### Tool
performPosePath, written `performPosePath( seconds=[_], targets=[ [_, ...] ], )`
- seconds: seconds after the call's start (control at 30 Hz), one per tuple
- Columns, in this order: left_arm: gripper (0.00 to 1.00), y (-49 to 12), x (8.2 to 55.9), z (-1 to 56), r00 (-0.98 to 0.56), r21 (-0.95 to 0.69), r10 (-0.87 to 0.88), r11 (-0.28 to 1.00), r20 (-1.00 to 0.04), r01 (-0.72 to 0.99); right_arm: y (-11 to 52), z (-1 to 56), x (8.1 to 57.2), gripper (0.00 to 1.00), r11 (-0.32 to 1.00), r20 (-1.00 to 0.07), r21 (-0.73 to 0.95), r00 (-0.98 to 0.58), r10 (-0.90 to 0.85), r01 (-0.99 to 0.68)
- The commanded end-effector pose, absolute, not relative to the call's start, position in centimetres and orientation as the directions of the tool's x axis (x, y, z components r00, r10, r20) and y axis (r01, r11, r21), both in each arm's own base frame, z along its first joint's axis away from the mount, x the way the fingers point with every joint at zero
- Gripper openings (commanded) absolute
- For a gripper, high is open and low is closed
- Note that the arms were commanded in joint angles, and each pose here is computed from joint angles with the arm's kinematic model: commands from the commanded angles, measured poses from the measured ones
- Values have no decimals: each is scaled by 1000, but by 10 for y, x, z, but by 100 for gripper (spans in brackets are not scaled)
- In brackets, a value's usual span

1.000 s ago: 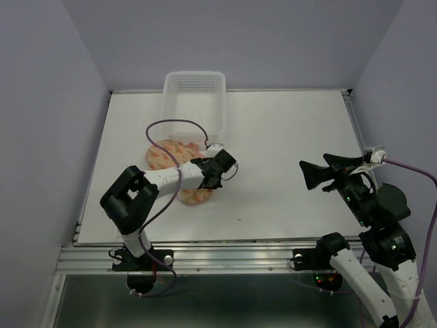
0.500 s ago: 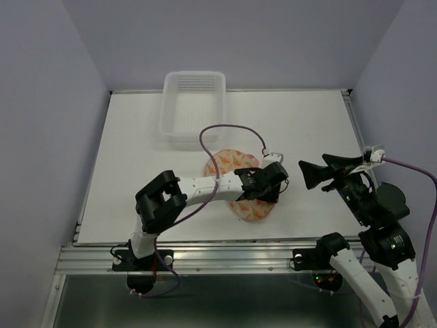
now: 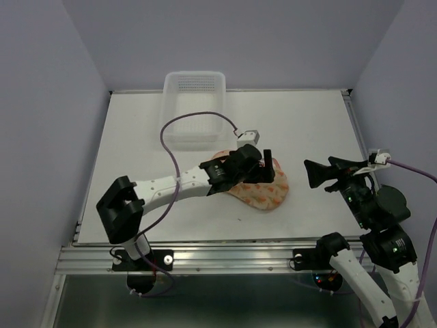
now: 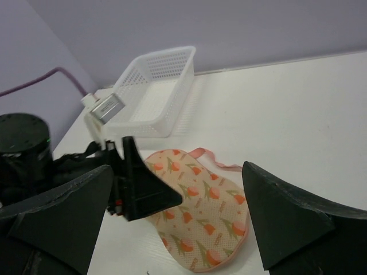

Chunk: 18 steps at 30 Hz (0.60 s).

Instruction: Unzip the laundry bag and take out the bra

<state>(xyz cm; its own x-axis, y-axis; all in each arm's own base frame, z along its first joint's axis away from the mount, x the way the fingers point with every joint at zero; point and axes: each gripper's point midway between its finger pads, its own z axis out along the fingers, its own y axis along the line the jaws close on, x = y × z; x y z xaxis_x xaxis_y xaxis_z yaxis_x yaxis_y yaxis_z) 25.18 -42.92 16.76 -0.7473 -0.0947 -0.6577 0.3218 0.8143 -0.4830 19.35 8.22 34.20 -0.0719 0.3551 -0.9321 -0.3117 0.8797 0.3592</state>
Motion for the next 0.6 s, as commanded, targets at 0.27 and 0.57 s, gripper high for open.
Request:
performPosePath(
  seconds=[0.27, 0.57],
  targets=[
    [98, -341, 193, 136, -750, -818, -533, 575, -391, 18, 83, 335, 201, 100, 873, -919, 394, -86, 386, -287],
    [98, -342, 207, 112, -684, -854, -661, 509, -309, -106, 91, 337, 195, 100, 852, -916, 398, -93, 390, -340]
  ],
)
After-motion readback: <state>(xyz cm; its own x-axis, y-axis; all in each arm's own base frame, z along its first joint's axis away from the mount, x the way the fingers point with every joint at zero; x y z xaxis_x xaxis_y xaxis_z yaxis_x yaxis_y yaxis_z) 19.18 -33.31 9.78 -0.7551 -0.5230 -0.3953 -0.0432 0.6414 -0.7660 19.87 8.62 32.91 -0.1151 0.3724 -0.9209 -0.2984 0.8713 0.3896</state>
